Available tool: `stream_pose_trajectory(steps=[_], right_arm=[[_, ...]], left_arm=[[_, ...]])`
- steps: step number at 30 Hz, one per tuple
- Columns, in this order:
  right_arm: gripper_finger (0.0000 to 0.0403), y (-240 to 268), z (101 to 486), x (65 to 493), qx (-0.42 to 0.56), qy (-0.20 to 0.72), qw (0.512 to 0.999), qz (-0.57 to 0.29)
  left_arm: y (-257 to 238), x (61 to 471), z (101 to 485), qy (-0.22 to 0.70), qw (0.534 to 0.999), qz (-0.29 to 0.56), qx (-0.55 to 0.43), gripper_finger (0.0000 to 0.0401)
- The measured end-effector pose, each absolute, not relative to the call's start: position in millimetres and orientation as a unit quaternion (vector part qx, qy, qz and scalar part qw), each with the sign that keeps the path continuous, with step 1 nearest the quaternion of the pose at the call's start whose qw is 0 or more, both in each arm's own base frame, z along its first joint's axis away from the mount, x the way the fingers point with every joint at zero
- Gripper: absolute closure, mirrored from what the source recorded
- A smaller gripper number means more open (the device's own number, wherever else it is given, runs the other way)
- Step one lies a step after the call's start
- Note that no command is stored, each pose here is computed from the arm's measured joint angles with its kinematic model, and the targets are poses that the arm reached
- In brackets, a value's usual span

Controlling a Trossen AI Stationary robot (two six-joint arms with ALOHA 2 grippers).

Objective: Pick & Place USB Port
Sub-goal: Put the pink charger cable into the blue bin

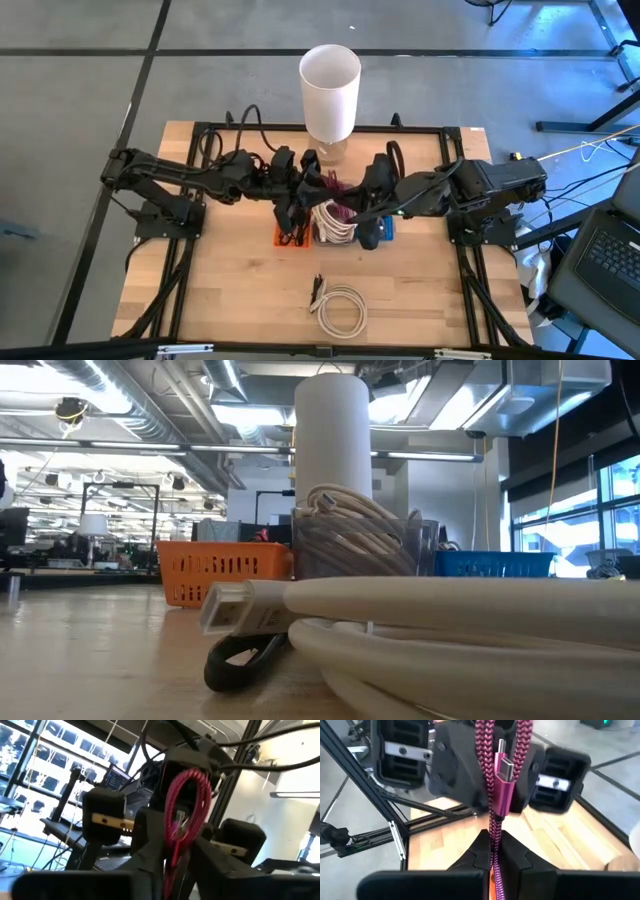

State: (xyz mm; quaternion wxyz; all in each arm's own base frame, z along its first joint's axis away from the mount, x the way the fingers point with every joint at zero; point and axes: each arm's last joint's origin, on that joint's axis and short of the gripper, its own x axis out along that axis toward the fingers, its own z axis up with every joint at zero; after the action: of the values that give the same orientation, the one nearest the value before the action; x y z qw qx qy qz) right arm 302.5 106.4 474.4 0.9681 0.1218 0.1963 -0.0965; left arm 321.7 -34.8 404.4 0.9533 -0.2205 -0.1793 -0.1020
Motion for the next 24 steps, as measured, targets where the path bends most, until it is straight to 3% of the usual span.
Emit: stream_pose_trajectory(steps=[6, 10, 16, 18, 24], right_arm=[[0.0388, 102.3, 469.3, 295.1, 0.125, 0.223, 0.957, -0.136], [0.0388, 93.0, 467.2, 273.1, 0.15, 0.251, 0.935, -0.201], [0.0388, 90.4, 459.8, 215.8, 0.195, 0.285, 0.879, -0.329], [0.0388, 96.5, 460.5, 209.5, 0.213, 0.25, 0.886, -0.326], [0.0388, 106.1, 427.4, 200.7, 0.251, 0.25, 0.863, -0.361]], left_arm=[[-35.0, 321.7, 402.7, -0.167, 0.957, -0.092, -0.22, 0.0228], [-27.9, 312.9, 399.7, -0.104, 0.968, -0.046, -0.222, 0.0185], [-22.3, 275.1, 390.9, 0.016, 0.961, 0.174, -0.213, 0.0181], [-27.4, 259.5, 389.9, 0.034, 0.949, 0.237, -0.205, 0.0185], [-46.3, 221.9, 381.9, 0.066, 0.917, 0.337, -0.202, 0.0189]])
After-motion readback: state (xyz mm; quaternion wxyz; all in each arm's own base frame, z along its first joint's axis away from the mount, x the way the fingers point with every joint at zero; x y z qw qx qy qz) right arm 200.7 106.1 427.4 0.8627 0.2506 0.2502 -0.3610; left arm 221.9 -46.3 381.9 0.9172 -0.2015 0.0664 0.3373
